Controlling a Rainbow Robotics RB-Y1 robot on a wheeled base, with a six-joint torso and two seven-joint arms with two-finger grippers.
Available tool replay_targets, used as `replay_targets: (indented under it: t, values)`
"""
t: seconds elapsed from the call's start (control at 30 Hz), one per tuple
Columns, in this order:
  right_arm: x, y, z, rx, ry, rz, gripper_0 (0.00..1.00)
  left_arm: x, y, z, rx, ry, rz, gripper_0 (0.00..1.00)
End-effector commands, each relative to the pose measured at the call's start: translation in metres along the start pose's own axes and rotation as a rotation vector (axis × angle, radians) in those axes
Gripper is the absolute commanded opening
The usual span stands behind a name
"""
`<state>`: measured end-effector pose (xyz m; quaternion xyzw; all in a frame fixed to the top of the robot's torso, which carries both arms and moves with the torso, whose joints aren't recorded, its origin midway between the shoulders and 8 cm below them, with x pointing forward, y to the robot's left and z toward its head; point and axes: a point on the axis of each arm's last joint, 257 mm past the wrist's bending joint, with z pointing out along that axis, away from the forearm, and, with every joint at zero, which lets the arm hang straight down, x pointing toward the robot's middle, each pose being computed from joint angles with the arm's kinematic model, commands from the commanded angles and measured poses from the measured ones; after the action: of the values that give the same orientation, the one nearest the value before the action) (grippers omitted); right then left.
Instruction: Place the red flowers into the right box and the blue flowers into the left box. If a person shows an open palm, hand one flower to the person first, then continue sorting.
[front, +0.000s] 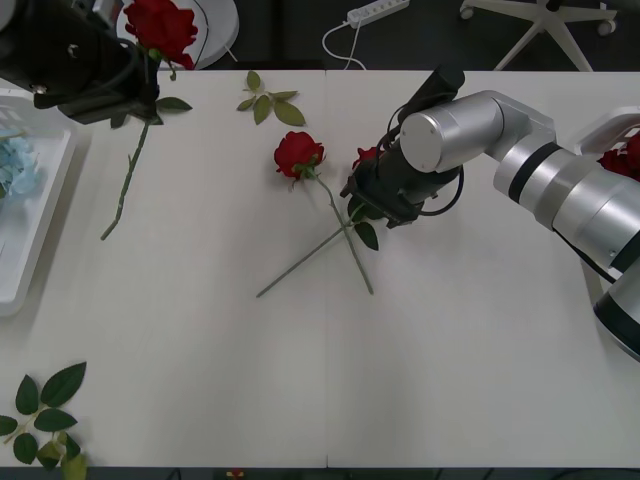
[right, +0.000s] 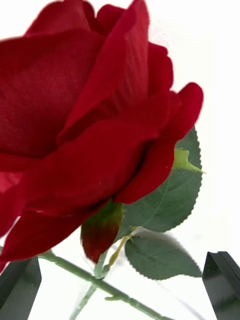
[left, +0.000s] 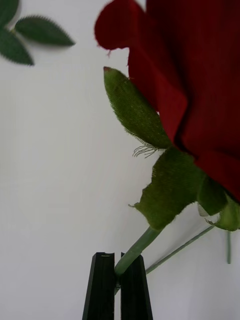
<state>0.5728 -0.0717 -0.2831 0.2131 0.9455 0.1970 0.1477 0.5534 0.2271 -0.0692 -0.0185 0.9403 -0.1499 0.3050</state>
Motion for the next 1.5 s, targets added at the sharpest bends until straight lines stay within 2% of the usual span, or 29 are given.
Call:
replay_targets:
  t: [0.03, 0.43, 0.47, 0.53, 0.6, 0.63, 0.67, 0.73, 0.77, 0.83, 0.87, 1.1, 1.2, 1.5]
  values:
    - [-0.005, 0.041, -0.006, -0.048, -0.042, -0.077, 0.95, -0.015, -0.046, -0.02, 0.2, -0.135, 0.024, 0.0]
    - [0.004, 0.052, 0.013, -0.067, -0.052, -0.076, 0.94, -0.016, -0.185, -0.028, 0.554, -0.264, 0.077, 0.0]
    - [0.005, 0.052, 0.013, -0.066, -0.051, -0.076, 0.89, -0.016, -0.191, -0.03, 0.57, -0.27, 0.079, 0.0]
    - [0.004, 0.05, 0.013, -0.063, -0.053, -0.077, 0.67, -0.013, -0.217, -0.037, 0.645, -0.278, 0.064, 0.0]
    - [0.005, 0.051, 0.014, -0.061, -0.051, -0.078, 0.52, -0.011, -0.232, -0.041, 0.697, -0.28, 0.048, 0.0]
    - [0.005, 0.049, 0.016, -0.055, -0.051, -0.079, 0.41, -0.009, -0.242, -0.044, 0.72, -0.282, 0.047, 0.0]
    - [0.006, 0.048, 0.017, -0.053, -0.05, -0.08, 0.36, -0.008, -0.244, -0.046, 0.726, -0.282, 0.047, 0.0]
    - [0.004, 0.044, 0.019, -0.043, -0.056, -0.083, 0.21, -0.006, -0.259, -0.052, 0.762, -0.293, 0.05, 0.0]
    - [0.004, 0.044, 0.019, -0.041, -0.057, -0.084, 0.19, -0.005, -0.262, -0.054, 0.77, -0.294, 0.054, 0.0]
    - [0.003, 0.041, 0.02, -0.034, -0.061, -0.092, 0.08, 0.002, -0.272, -0.058, 0.783, -0.295, 0.075, 0.0]
    - [0.002, 0.04, 0.021, -0.031, -0.062, -0.097, 0.0, 0.005, -0.275, -0.06, 0.785, -0.296, 0.086, 0.0]
    - [-0.008, 0.032, 0.018, -0.016, -0.081, -0.11, 0.0, 0.016, -0.282, -0.067, 0.779, -0.297, 0.123, 0.0]
    - [-0.024, 0.021, 0.008, 0.008, -0.094, -0.116, 0.0, 0.015, -0.281, -0.066, 0.774, -0.299, 0.123, 0.0]
    - [-0.101, -0.047, -0.062, 0.179, -0.133, -0.322, 0.0, 0.018, -0.276, -0.059, 0.74, -0.296, 0.147, 0.0]
